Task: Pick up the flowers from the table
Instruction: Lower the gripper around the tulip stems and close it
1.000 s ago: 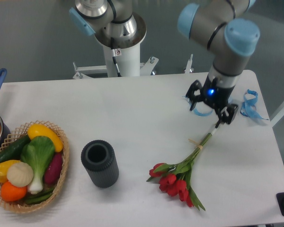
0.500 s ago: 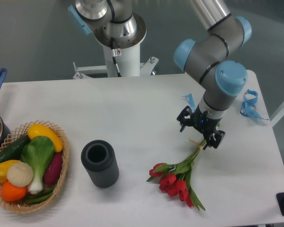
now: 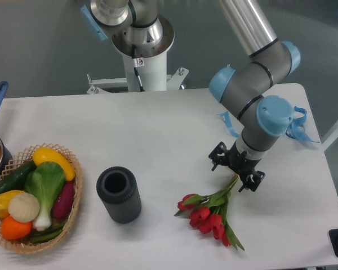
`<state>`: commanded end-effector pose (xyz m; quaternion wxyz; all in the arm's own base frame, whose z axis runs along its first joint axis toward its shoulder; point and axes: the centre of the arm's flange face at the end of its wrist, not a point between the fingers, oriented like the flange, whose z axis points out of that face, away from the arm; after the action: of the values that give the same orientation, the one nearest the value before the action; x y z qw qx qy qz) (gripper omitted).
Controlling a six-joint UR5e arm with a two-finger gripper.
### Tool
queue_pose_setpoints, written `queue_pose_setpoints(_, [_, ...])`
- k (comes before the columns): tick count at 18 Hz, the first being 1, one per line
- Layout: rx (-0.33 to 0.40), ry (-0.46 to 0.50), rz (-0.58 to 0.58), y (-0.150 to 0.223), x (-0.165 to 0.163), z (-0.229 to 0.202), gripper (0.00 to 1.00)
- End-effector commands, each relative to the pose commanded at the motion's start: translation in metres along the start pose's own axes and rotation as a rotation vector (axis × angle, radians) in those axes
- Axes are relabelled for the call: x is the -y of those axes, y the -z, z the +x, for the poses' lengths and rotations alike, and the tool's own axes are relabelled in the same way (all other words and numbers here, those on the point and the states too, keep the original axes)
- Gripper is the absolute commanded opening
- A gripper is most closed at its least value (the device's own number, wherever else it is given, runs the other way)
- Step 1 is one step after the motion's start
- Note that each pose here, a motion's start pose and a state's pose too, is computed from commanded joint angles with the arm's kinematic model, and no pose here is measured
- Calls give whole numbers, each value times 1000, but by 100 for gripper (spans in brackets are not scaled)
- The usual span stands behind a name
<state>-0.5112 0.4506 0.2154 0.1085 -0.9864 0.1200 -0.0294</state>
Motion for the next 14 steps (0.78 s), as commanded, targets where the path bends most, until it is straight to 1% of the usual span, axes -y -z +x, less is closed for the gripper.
queue_pose_setpoints(12, [-18, -7, -9, -18, 8, 4, 100])
queue_pose_setpoints(13, [-19, -7, -11, -19, 8, 4, 100])
queue_pose_setpoints(14, [-19, -8, -11, -19, 9, 5, 95])
